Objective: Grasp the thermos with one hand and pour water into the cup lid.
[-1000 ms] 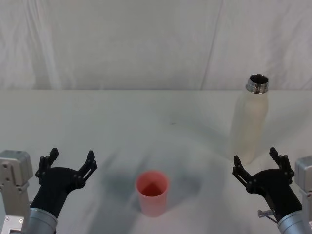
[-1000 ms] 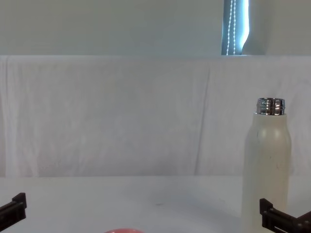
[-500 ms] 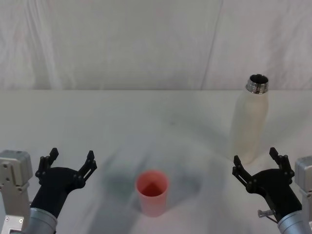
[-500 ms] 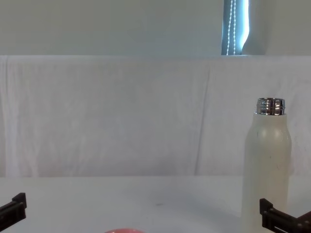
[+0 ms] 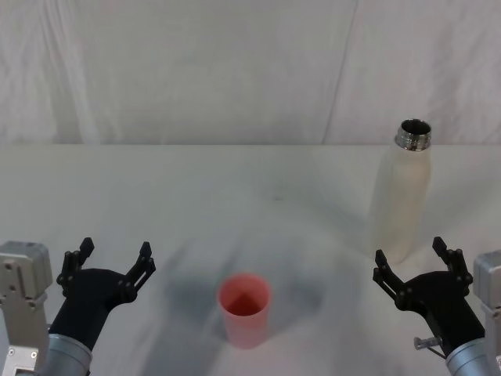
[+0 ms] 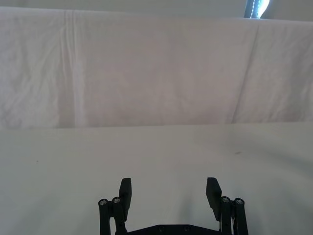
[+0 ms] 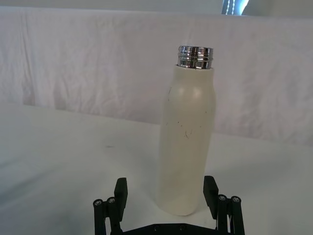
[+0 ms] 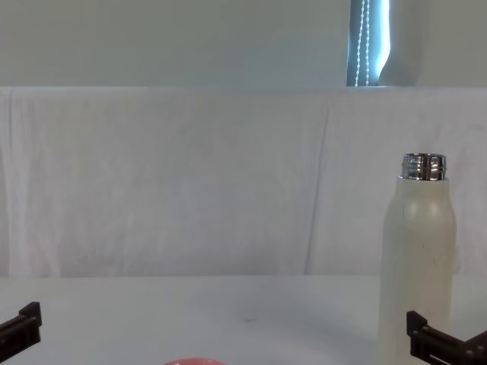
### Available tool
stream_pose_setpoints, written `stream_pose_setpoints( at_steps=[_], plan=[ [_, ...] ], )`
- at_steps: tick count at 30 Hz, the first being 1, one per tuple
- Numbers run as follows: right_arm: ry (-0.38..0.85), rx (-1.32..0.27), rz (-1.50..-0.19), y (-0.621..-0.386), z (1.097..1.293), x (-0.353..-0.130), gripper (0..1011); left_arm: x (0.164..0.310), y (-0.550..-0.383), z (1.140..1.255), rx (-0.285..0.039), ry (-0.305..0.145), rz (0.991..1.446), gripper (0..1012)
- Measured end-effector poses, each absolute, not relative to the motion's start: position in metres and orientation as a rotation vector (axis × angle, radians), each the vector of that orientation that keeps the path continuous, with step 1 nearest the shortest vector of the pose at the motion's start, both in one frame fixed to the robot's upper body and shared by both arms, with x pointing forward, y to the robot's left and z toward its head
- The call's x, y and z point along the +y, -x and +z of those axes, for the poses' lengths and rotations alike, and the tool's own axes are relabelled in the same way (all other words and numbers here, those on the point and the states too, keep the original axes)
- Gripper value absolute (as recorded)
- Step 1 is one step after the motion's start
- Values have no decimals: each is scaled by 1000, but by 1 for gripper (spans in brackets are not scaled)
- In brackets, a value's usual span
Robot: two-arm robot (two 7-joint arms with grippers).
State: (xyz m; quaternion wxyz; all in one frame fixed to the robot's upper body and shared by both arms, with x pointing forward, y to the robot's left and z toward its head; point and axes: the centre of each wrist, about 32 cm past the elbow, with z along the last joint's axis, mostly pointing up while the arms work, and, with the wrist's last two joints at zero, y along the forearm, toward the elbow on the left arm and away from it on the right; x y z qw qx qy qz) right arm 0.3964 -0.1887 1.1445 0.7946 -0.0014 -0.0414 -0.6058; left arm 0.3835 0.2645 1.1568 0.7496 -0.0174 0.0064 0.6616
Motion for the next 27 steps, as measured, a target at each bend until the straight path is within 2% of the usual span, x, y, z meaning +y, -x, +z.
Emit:
stream_pose_setpoints(
  at_steps=[16,27],
  plan=[
    [2,-88,-1300,-396,1145,-189,1000,265,-384,1157,14,38,1446,1001],
    [-38,7,-1246,-399,1143,-195,1000,265,-384,1157,14,38,1446,1001]
  ],
)
